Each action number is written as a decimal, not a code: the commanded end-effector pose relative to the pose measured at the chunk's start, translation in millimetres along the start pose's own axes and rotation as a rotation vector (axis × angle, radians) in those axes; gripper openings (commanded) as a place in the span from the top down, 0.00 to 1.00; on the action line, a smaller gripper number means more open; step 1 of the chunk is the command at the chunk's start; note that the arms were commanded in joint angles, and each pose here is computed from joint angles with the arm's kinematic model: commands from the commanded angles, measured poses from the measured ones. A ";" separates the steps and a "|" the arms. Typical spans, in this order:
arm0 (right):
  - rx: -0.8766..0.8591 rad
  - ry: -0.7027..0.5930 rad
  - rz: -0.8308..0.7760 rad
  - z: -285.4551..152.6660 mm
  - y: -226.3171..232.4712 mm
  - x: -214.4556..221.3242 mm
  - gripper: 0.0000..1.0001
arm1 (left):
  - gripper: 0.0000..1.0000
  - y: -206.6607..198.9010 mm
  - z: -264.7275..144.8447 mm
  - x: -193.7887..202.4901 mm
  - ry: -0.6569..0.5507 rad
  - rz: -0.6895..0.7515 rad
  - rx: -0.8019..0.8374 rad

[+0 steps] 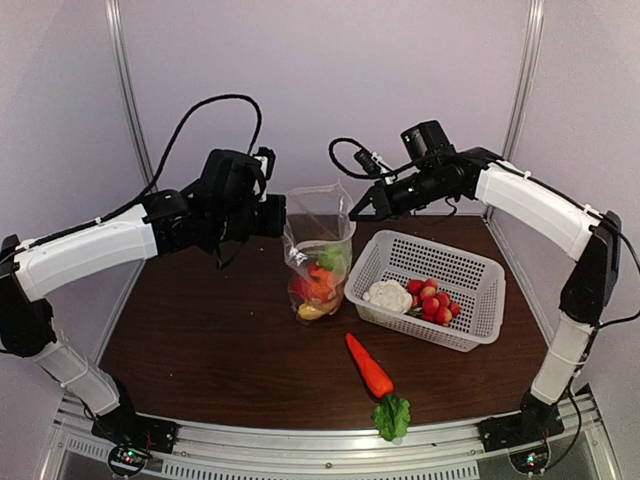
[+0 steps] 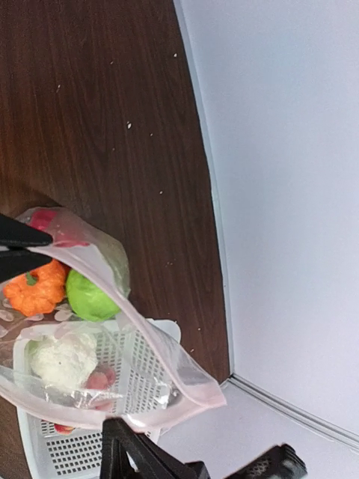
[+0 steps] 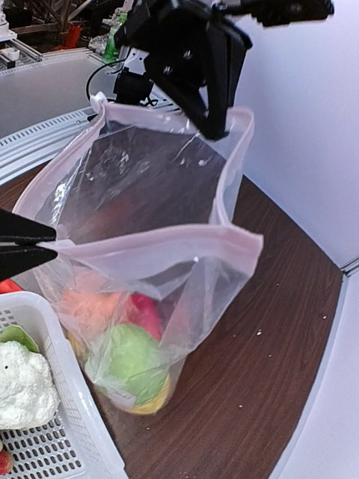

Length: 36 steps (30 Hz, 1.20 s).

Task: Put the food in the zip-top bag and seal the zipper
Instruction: Adjust the zipper food storage bag at the center of the board, then adjust the fake vegetable at the center of the board.

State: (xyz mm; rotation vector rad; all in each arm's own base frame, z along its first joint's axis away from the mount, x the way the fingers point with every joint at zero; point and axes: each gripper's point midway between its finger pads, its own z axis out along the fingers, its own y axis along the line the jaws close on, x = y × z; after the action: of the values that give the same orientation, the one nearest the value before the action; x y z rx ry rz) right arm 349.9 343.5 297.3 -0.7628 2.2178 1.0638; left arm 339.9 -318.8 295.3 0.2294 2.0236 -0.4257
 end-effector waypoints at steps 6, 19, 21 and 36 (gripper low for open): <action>0.027 -0.069 -0.075 10.6 -5.5 -57.2 1.00 | 1.00 33.9 -22.7 -109.8 -0.189 0.193 -0.210; -0.067 0.106 -0.196 -5.1 6.1 39.6 0.66 | 1.00 -17.3 7.4 17.6 0.080 0.130 0.157; -0.040 0.160 -0.254 -13.1 -0.9 76.7 0.61 | 1.00 -23.4 2.9 27.7 0.078 0.116 0.182; 0.062 0.571 -0.502 2.6 -32.3 274.7 0.50 | 1.00 -30.8 -13.4 8.9 -0.014 0.039 0.206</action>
State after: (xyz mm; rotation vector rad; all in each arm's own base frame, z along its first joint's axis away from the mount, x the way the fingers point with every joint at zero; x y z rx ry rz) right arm 184.8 256.5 109.7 -1.5312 2.3323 0.7146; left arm 308.6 -341.0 282.6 0.4519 2.0046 -0.5734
